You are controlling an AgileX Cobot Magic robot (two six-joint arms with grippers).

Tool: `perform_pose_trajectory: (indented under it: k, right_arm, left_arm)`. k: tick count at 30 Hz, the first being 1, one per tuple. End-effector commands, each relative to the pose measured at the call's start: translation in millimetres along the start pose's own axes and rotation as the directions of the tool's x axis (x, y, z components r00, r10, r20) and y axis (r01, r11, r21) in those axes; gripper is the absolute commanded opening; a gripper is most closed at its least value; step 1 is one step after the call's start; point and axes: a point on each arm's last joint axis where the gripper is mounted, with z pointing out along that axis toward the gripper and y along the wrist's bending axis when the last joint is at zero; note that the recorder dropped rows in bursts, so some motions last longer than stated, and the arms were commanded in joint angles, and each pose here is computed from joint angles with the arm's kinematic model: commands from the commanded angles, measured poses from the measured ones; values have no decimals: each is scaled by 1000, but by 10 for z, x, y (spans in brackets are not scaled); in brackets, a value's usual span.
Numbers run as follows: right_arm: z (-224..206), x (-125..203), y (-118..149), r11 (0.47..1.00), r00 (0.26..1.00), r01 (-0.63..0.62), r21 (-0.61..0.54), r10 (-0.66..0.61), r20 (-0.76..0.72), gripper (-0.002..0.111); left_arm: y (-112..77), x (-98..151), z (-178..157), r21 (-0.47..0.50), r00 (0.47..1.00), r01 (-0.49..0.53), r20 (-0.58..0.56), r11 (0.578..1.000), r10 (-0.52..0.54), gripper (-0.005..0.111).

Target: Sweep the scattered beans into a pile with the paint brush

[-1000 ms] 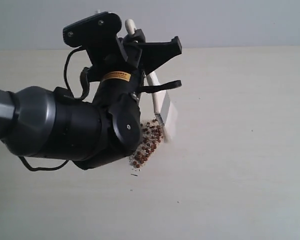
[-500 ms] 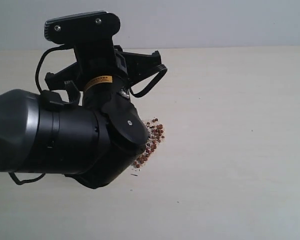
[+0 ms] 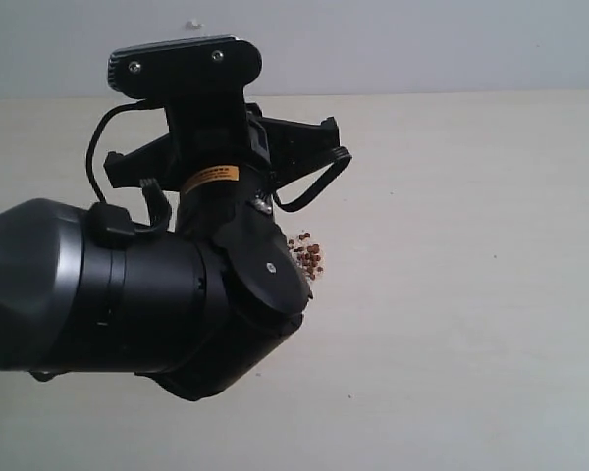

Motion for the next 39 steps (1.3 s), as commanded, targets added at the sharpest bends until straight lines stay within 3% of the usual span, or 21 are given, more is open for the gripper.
perform_pose_trajectory:
  k: [1,5,11,16,21,31,39]
  right_arm:
    - [1,11,-1,1000,1000,3,-1,-3,-2,0]
    - [1,11,-1,1000,1000,3,-1,-3,-2,0]
    - [1,11,-1,1000,1000,3,-1,-3,-2,0]
    - [1,11,-1,1000,1000,3,-1,-3,-2,0]
    - [1,11,-1,1000,1000,3,-1,-3,-2,0]
    - [1,11,-1,1000,1000,3,-1,-3,-2,0]
    - [1,11,-1,1000,1000,3,-1,-3,-2,0]
  left_arm:
    - [46,-29,-22,-44,989,149,-10,988,-150,0]
    - [75,-3,-25,-81,979,201,-30,976,-204,0]
    - [15,53,-27,-145,983,144,-90,979,-158,0]
    - [-149,38,-18,-121,987,123,-91,985,-135,0]
    - [-255,-141,-23,-92,989,124,-73,988,-131,0]
    - [-421,-229,-144,29,1000,4,1,1000,-4,0]
    - [-372,-135,-185,-36,996,2,-94,999,-6,0]
